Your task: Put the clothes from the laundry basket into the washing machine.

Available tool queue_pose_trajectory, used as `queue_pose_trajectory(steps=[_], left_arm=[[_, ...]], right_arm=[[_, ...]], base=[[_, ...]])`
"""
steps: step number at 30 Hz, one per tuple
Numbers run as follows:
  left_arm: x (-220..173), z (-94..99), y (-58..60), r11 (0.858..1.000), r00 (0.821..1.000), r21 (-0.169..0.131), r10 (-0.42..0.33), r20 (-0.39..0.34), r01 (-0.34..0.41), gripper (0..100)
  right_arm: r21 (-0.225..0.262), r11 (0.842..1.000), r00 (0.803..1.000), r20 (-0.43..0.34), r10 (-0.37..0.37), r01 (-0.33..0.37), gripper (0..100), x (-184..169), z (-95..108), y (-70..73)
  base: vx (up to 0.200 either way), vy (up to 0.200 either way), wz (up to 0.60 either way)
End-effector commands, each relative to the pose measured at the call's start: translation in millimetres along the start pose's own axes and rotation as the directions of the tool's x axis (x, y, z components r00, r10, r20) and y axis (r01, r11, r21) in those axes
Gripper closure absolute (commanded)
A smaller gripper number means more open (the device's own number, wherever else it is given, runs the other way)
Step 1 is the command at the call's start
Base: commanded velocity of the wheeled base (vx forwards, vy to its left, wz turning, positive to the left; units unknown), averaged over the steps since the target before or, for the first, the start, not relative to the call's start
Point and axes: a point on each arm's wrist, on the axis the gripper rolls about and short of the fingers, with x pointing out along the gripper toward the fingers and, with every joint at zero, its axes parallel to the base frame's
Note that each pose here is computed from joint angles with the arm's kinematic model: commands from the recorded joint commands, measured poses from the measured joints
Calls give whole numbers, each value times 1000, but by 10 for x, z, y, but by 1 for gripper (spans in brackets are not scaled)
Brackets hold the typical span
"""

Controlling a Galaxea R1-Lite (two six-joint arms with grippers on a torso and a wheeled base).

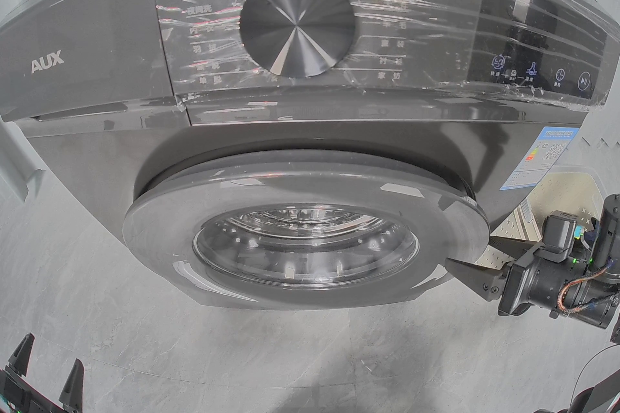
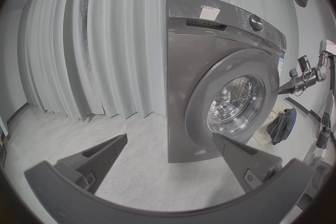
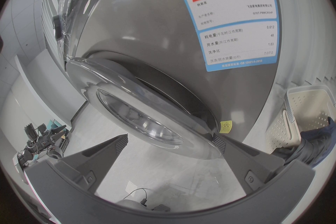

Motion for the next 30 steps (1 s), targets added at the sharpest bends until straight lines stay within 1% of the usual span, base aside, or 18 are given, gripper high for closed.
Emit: queue_pose_trajectory(steps=[1, 3, 7, 9, 11, 13, 18, 20, 23, 24, 30], left_arm=[[3, -52, 0, 1000, 1000, 0, 1, -4, -1, 0], [3, -52, -1, 1000, 1000, -2, -1, -4, 1, 0], [3, -52, -1, 1000, 1000, -2, -1, -4, 1, 0], [3, -52, 0, 1000, 1000, -2, 1, -4, -1, 0], [3, -52, 0, 1000, 1000, -2, -2, -4, 2, 0], [3, -52, 0, 1000, 1000, 0, 1, -4, -1, 0], [4, -52, -1, 1000, 1000, -3, -4, -6, 4, 0], [4, -52, -1, 1000, 1000, -9, -4, -6, 4, 0], [3, -52, -1, 1000, 1000, -9, -4, -4, 4, 0], [3, -52, -1, 1000, 1000, -5, -4, -4, 4, 0], [3, -52, -1, 1000, 1000, -3, -4, -4, 4, 0]], right_arm=[[-3, 1000, 1000, -27, 6, -6, 0, 99, -28, 6], [-6, 1000, 1000, -24, 12, -12, 0, 92, -44, 8], [-9, 1000, 999, -44, 16, -16, 0, 52, -104, -1], [-17, 999, 997, -64, 34, -35, 0, -1, -173, 10], [-17, 999, 997, -63, 37, -38, 0, -36, -188, 7], [-21, 999, 997, -70, 37, -38, 0, -126, -245, -9], [-19, 999, 998, -52, 37, -38, 0, -168, -228, -17], [-18, 999, 998, -44, 36, -37, 0, -157, -207, -16], [-18, 999, 999, -37, 35, -35, 0, -134, -181, -12], [-18, 999, 999, -34, 35, -36, 0, -99, -152, -3], [-20, 999, 998, -53, 45, -46, 0, -44, -164, 17]], base=[[0, 0, 0], [0, 0, 0], [0, 0, 0], [0, 0, 0], [0, 0, 0], [0, 0, 0], [0, 0, 0], [-200, 0, 0], [-200, 0, 0], [-200, 0, 0], [0, 0, 0]])
